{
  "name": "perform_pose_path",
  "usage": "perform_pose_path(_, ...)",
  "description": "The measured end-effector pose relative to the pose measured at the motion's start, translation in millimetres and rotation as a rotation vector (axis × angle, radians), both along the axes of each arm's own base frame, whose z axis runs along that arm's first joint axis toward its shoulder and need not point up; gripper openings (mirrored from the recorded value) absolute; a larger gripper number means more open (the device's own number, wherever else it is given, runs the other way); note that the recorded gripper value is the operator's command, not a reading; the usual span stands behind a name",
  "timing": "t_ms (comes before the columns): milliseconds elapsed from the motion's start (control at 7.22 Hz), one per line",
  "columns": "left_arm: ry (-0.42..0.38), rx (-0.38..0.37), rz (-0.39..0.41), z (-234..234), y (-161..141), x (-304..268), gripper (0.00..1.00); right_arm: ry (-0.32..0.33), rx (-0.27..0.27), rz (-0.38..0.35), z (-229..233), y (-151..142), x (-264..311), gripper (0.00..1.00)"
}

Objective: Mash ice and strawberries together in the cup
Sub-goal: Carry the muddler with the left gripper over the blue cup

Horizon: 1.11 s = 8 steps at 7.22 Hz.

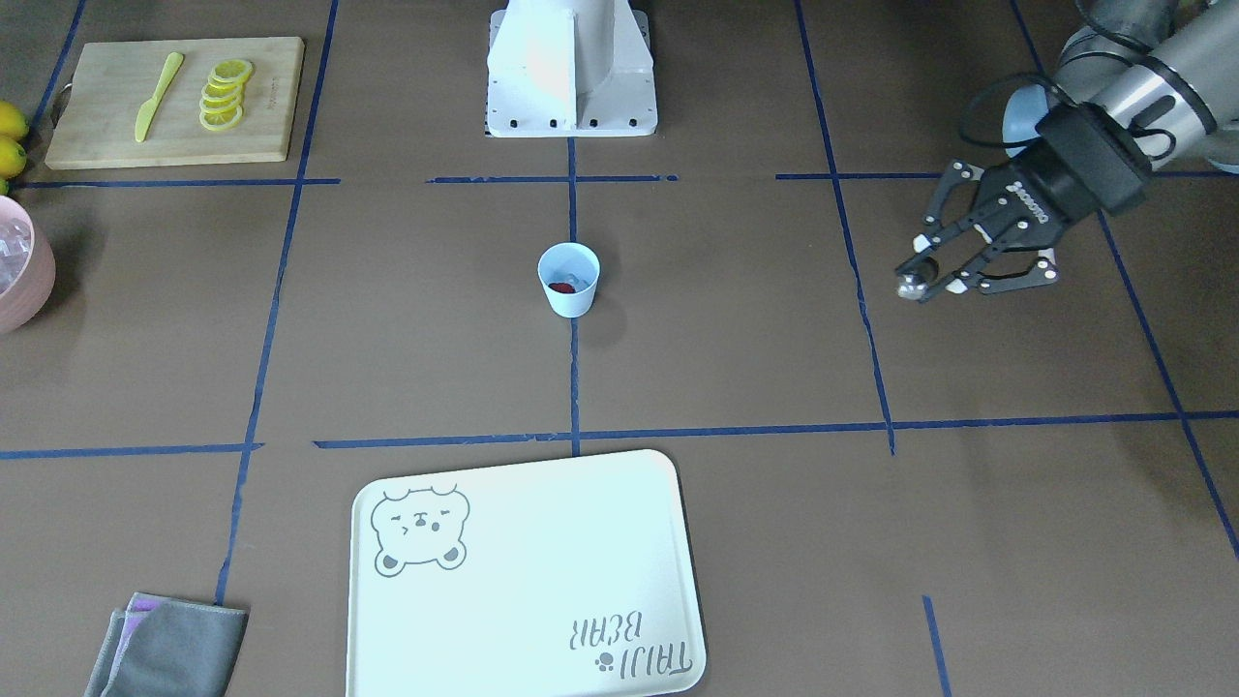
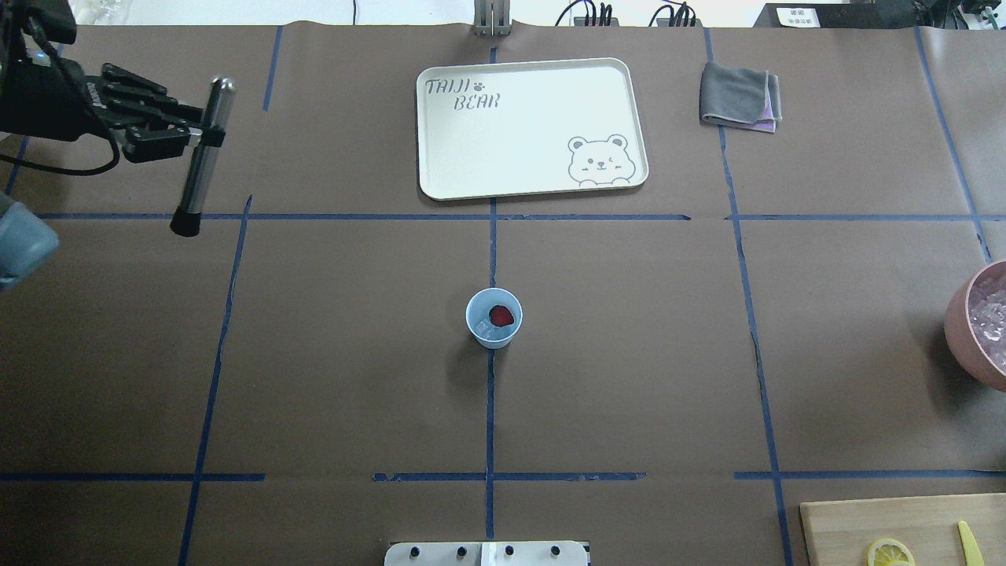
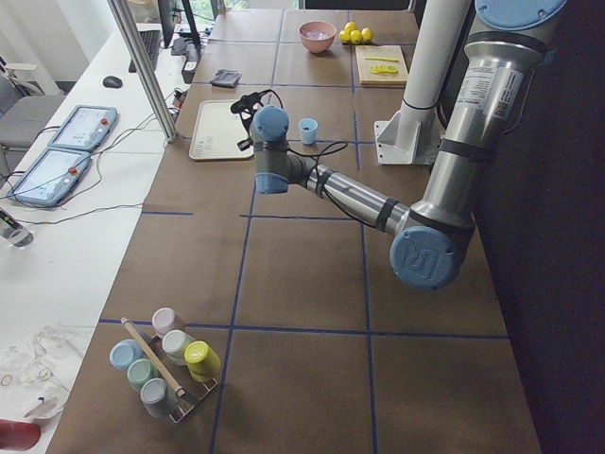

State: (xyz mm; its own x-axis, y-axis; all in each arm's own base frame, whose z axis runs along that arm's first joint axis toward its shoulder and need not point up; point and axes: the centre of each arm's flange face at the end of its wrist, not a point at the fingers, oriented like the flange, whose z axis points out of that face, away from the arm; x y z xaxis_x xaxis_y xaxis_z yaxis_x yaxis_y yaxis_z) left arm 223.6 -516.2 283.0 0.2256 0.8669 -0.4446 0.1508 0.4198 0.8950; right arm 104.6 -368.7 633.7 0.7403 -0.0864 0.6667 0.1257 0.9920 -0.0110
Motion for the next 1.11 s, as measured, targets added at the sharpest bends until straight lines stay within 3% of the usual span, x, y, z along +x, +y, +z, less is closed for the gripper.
perform_pose_path(277, 0.126, 0.159, 0.056, -85, 22, 68, 0.0, 0.0, -0.001, 0.001, 0, -1, 0, 0.99)
perform_pose_path(415, 0.21, 0.212, 0.043, -107, 47, 108, 0.0, 0.001, -0.002, 0.003, 0, -1, 0, 0.99)
perform_pose_path(554, 0.318, 0.234, 0.0, -119, 82, 154, 0.0, 0.001, -0.004, 0.005, 0, -1, 0, 0.99)
perform_pose_path(692, 0.427, 0.218, -0.05, -122, 121, 201, 0.0, 0.001, -0.004, 0.006, -1, -1, 0, 0.99)
perform_pose_path(831, 0.52, 0.193, -0.1, -110, 141, 241, 0.0, 0.001, -0.003, 0.007, -1, -2, 0, 0.99)
perform_pose_path(1108, 0.625, 0.183, -0.177, -62, 141, 292, 0.0, 0.002, -0.002, 0.008, -2, -3, 0, 0.99)
